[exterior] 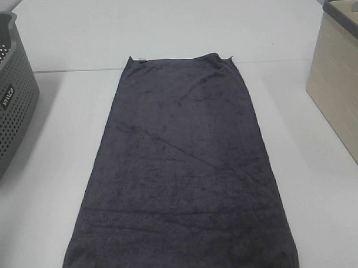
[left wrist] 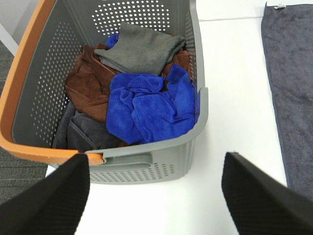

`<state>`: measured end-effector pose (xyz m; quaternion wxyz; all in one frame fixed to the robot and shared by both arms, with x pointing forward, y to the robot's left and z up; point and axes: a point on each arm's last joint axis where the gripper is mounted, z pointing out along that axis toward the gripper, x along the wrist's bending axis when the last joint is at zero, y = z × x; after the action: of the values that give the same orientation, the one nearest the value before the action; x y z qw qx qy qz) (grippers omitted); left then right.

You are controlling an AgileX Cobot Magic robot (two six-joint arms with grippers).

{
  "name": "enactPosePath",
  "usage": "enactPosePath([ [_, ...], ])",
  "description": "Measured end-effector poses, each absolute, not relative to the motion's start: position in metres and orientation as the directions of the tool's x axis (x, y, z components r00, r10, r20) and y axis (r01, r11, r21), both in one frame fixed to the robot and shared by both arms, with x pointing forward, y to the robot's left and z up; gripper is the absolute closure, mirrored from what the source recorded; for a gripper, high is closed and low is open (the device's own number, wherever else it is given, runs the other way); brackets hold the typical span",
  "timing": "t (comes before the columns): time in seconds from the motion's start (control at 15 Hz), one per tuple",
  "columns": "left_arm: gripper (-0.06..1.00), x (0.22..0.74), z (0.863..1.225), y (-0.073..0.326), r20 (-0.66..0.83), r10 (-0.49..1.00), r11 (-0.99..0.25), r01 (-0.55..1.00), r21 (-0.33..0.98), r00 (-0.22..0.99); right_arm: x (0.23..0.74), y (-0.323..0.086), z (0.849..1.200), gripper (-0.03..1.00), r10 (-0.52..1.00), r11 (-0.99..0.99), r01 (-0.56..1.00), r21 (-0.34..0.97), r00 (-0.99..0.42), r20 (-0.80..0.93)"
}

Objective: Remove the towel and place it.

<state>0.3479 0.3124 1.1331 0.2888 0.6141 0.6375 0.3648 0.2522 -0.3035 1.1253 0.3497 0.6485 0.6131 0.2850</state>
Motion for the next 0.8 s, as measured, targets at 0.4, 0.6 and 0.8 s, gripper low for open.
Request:
enactPosePath([
  [0.4,0.24,0.27,1.079,0.31,0.063,0.994,-0.012,0.471,0.882,-0.093,0.217,-0.303,1.078,0.12,0.991,0.021,0.518,0.855,0.104,-0.087],
  [0.6,0.24,0.244,1.072,0.308,0.043,0.995,-0.004,0.387,0.922,-0.091,0.219,-0.301,1.055,0.12,0.994,0.012,0.549,0.836,0.082,-0.068],
  [0.8,0.24,0.232,1.058,0.306,0.021,0.997,0.012,0.42,0.907,-0.073,0.224,-0.297,1.055,0.12,0.997,0.038,0.512,0.858,0.037,-0.066],
])
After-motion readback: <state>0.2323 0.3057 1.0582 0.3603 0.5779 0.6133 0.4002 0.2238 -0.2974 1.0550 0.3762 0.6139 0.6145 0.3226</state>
